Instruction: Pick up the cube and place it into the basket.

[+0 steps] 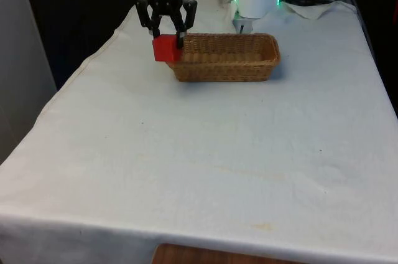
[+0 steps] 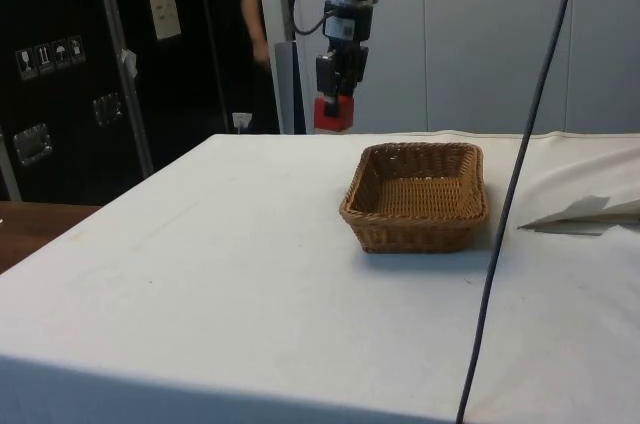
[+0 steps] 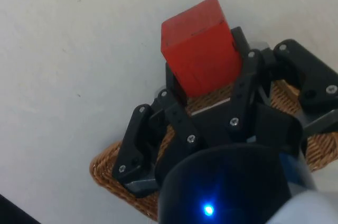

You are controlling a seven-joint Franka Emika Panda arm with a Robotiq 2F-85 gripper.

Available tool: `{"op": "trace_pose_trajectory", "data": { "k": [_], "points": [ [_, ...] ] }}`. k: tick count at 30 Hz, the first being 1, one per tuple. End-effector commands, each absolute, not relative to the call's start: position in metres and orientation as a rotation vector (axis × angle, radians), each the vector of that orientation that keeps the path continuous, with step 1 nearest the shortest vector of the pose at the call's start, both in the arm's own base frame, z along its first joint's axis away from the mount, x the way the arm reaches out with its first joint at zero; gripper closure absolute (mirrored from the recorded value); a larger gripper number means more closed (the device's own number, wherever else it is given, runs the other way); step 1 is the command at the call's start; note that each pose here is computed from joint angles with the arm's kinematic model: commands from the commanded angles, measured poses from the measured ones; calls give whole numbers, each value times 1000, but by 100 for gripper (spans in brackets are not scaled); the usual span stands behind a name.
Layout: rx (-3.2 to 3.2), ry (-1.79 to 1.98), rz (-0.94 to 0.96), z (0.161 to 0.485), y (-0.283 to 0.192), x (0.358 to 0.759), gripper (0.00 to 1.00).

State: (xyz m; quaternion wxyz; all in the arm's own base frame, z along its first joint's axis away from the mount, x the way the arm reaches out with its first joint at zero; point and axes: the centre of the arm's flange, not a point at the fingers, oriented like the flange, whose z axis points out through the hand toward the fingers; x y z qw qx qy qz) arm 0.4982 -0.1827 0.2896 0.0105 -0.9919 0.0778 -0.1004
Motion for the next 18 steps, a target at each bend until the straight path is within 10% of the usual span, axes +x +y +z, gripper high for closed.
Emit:
{"op": "trace_pose_trajectory", "data": {
  "k": [1, 18],
  "points": [
    [-3105, 244, -317, 290, -182, 495, 97],
    [-3077, 216, -337, 296, -172, 467, 97]
  ]
}}
